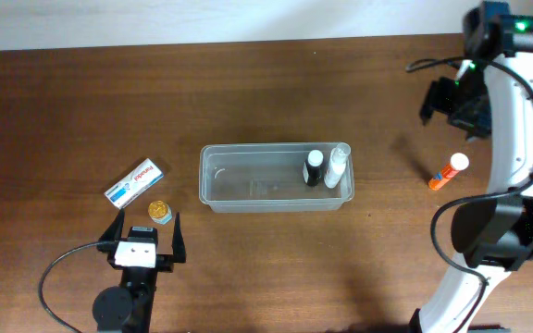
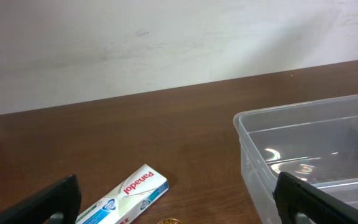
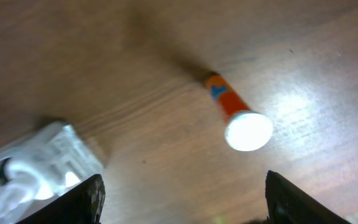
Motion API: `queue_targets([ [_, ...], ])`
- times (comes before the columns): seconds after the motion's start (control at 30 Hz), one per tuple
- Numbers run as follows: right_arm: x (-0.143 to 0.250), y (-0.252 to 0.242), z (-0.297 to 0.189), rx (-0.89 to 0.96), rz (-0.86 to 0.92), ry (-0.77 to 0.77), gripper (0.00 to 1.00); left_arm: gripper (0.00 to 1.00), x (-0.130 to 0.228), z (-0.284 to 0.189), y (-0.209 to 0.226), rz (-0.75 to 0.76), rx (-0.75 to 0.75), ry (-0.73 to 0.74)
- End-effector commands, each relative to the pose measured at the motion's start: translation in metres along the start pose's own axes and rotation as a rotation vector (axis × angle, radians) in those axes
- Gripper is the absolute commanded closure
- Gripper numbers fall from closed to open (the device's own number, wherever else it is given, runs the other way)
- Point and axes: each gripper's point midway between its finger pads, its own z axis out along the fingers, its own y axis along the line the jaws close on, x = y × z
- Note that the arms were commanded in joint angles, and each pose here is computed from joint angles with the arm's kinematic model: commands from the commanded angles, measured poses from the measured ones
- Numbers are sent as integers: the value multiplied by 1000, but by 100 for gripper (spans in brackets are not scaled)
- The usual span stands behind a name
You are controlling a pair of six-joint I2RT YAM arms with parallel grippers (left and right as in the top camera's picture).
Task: Pack container
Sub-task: 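Lift the right gripper out and move it right toward the orange tube, then lower the right gripper over the orange tube and grasp it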
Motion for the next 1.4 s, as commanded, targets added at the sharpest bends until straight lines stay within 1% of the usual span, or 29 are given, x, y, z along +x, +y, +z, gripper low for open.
queue_targets([
  [0.0, 2, -18, -2, -9, 22, 12, 26, 1, 2, 0, 1, 16, -4, 2],
  [0.13, -2, -42, 1, -6, 69, 20, 25, 0, 2, 0, 1, 16, -4, 2],
  [0.27, 2, -56, 10, -4, 99, 63, 25, 1, 2, 0, 1, 16, -4, 2],
  [0.4, 8, -60, 20, -22, 60, 105, 25, 1, 2, 0, 1, 16, -4, 2],
  [0.57, 8, -56, 27, -40, -5, 109, 25, 1, 2, 0, 1, 16, -4, 2],
  [0.73, 4, -55, 38, -44, -13, 106, 25, 1, 2, 0, 1, 16, -4, 2],
  [0.97, 7, -52, 70, -59, -25, 133, 25, 1, 2, 0, 1, 16, -4, 2],
  [1.1, 9, -52, 78, -59, -25, 141, 27, 1, 2, 0, 1, 16, -4, 2],
  [1.17, 8, -52, 80, -59, -25, 140, 28, 1, 2, 0, 1, 16, -4, 2],
  [1.3, 6, -51, 84, -60, -25, 133, 39, 0, 2, 0, 1, 16, -4, 2],
  [1.37, 7, -51, 87, -59, -26, 137, 42, 1, 2, 0, 1, 16, -4, 2],
])
